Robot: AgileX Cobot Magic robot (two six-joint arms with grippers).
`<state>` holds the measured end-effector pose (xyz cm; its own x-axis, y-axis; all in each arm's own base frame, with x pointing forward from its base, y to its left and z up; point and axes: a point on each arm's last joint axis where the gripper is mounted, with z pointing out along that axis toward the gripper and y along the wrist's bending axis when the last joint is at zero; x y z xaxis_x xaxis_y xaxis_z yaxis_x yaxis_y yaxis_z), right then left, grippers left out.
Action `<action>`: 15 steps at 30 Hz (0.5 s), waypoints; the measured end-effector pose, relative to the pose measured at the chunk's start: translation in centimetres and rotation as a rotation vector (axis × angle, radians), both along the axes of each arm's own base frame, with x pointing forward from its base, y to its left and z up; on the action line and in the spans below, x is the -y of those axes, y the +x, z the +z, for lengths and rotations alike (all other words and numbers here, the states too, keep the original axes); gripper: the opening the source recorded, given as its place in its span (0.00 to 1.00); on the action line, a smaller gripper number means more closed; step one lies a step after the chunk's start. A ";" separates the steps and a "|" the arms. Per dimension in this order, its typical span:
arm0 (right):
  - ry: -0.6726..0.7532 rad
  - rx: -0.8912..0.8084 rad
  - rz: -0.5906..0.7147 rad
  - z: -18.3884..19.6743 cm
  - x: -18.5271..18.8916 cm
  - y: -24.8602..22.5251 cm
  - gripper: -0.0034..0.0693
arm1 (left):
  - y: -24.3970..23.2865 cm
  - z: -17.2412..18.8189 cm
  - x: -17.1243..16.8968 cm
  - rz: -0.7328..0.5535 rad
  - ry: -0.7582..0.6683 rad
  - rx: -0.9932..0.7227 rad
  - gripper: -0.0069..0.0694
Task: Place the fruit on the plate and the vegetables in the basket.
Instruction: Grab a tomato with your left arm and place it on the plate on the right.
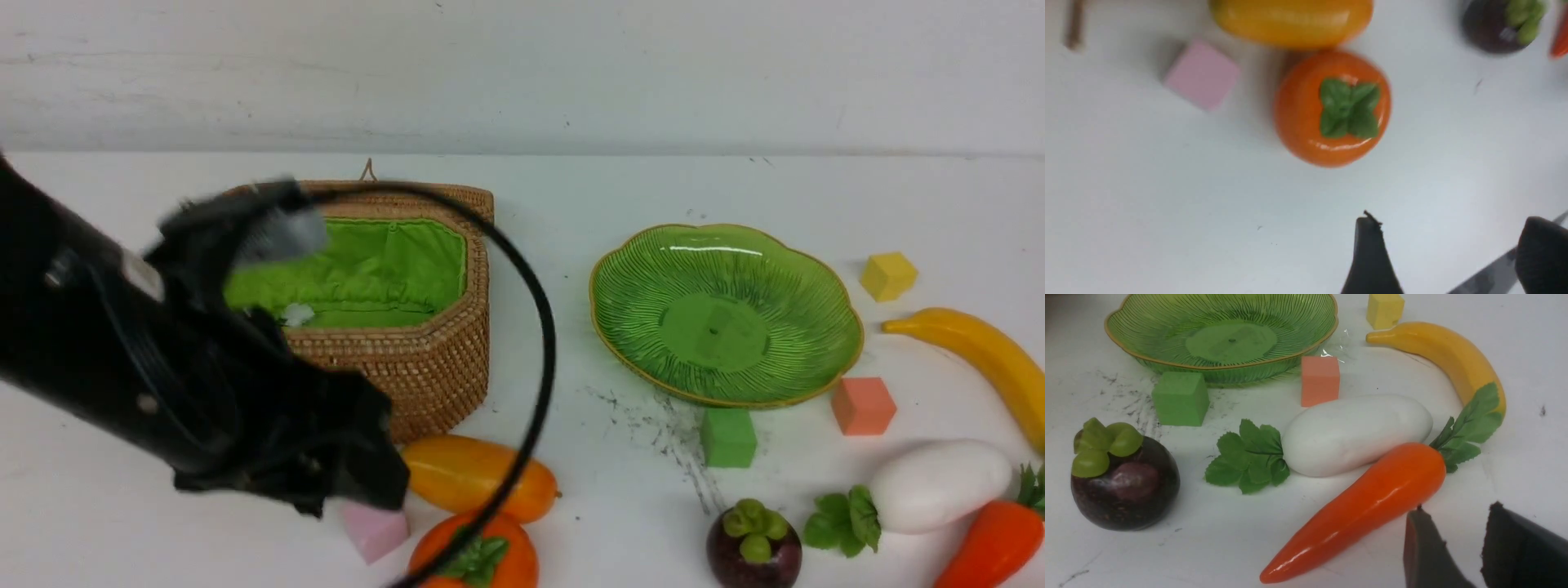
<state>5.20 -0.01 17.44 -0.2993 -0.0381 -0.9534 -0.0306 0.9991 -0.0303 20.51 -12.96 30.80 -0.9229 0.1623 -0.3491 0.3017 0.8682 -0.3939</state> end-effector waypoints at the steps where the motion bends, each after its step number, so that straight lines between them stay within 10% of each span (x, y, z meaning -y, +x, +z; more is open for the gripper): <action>1: 0.000 0.000 0.000 0.0 0.0 0.0 0.38 | 0.0 -0.3 0.1 -0.005 0.004 -0.005 0.69; 15: 0.000 0.000 0.000 0.0 0.0 0.0 0.38 | 3.8 -8.2 3.8 0.104 0.146 -0.110 0.73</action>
